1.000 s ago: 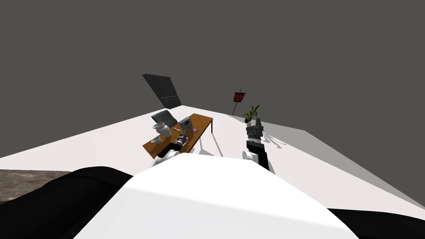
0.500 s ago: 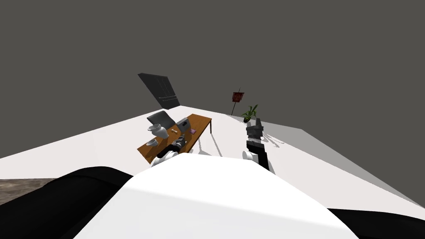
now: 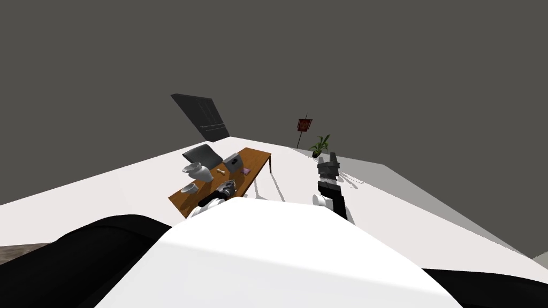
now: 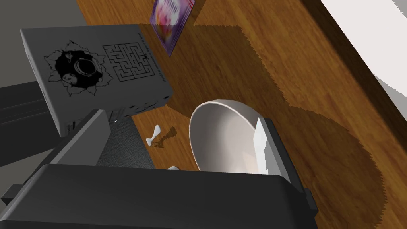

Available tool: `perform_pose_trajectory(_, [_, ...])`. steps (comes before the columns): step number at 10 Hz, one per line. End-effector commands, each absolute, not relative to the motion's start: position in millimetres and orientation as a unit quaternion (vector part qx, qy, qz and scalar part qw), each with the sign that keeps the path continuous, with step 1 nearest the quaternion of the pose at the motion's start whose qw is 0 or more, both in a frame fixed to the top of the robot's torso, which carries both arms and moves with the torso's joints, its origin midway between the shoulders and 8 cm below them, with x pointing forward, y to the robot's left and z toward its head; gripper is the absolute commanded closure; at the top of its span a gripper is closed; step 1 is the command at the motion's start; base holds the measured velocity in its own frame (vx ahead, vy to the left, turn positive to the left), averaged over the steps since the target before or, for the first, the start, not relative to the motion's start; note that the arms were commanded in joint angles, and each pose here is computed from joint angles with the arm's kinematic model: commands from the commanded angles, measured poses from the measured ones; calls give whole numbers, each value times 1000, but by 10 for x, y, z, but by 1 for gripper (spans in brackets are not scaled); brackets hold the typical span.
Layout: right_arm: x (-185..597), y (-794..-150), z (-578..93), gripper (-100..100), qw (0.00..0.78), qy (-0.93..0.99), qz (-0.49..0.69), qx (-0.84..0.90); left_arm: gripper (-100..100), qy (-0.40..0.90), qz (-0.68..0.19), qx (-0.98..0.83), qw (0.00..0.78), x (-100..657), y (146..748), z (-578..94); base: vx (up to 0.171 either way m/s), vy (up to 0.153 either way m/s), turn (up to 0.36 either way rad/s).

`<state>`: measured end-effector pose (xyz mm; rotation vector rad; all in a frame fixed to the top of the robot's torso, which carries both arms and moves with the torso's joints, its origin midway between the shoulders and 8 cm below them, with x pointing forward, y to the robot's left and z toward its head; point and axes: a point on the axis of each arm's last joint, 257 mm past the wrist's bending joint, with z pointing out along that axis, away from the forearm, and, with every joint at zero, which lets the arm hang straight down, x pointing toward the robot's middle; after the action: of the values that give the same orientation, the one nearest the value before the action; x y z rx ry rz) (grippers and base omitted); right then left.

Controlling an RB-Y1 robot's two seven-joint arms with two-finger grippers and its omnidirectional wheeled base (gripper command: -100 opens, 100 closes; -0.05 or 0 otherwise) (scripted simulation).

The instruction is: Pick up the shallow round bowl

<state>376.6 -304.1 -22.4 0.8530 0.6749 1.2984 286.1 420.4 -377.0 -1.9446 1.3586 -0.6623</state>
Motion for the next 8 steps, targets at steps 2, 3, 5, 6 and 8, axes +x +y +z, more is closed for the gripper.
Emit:
perform_pose_trajectory(2, [3766, -3041, -224, 0, 662, 299, 574, 377, -100, 500, -216, -785, 296, 2503, 4405, -4070, 69, -8, -63])
perform_pose_trajectory(3, [3766, -3041, -224, 0, 662, 299, 574, 377, -100, 492, -201, -799, 282, 2356, 4476, -4180, 73, -2, -67])
perform_pose_trajectory(5, [3766, -3041, -224, 0, 662, 299, 574, 377, -100, 474, -174, -825, 256, 2053, 4597, -4385, 65, 3, -58])
perform_pose_trajectory(6, [3766, -3041, -224, 0, 662, 299, 574, 377, -100, 465, -160, -836, 243, 1901, 4646, -4479, 63, 25, -73])
perform_pose_trajectory(8, [3766, -3042, -224, 0, 662, 299, 574, 377, -100, 449, -134, -856, 218, 1603, 4719, -4649, 67, 49, -47])
